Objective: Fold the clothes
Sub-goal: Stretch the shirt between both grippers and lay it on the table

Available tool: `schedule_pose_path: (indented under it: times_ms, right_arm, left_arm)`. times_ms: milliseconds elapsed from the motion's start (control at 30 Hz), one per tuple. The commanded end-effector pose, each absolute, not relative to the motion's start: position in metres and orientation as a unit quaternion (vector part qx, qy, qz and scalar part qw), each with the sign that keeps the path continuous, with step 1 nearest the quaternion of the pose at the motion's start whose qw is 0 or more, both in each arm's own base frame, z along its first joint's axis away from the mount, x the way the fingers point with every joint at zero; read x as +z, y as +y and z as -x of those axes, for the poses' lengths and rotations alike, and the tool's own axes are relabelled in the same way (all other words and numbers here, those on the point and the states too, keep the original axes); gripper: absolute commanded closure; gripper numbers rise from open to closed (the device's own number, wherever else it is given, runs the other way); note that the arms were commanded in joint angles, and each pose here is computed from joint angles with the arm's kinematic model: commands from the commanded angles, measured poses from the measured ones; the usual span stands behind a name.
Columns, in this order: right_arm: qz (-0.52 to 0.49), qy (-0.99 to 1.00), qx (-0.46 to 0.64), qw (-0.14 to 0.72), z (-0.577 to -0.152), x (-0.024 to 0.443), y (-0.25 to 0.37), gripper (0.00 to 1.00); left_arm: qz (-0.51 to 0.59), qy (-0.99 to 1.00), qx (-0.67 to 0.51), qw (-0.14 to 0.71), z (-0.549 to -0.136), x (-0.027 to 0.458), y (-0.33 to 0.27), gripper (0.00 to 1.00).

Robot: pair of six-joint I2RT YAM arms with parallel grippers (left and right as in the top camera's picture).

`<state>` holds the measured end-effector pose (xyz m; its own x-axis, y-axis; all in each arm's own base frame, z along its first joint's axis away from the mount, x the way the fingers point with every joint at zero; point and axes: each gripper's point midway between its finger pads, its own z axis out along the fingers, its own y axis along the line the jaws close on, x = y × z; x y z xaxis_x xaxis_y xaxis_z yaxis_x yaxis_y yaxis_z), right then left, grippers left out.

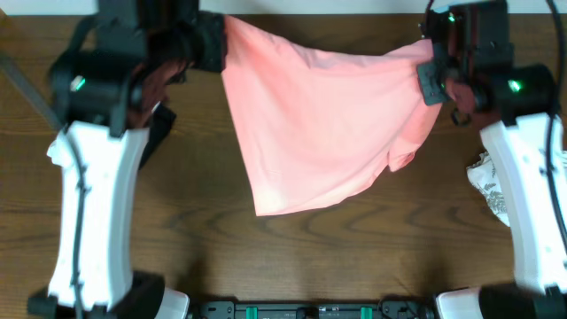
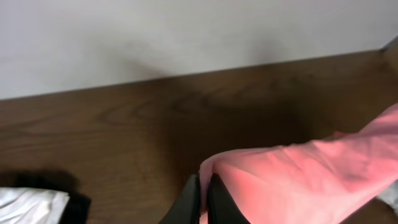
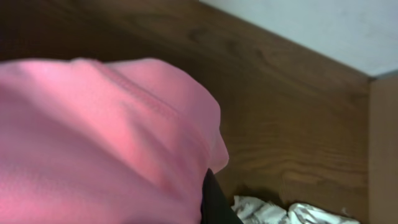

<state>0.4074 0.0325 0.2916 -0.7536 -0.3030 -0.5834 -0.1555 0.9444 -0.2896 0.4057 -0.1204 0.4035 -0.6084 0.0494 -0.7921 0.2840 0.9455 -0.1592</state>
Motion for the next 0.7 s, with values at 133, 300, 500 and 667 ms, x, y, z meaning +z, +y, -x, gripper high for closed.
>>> schedule_pose_path:
  times_ms: [133, 300, 500, 667]
  right_arm:
    - [0.093, 0.936, -0.118, 0.319, -0.481, 0.227, 0.021, 0.97]
    - [0.102, 0.930, -0.073, 0.346, -0.530, 0.187, 0.039, 0.65]
    - [0.115, 0.939, -0.041, 0.320, -0.532, 0.157, 0.051, 0.12]
    - [0.108, 0.941, -0.049, 0.317, -0.517, 0.178, 0.044, 0.02]
  left_arm:
    - [-0.068, 0.891, -0.035, 0.447, -0.493, 0.354, -0.103, 0.94]
    - [-0.040, 0.886, 0.024, 0.462, -0.542, 0.323, -0.089, 0.94]
    - [-0.021, 0.908, 0.035, 0.418, -0.553, 0.279, -0.078, 0.12]
    - [-0.019, 0.916, 0.037, 0.400, -0.540, 0.278, -0.075, 0.04]
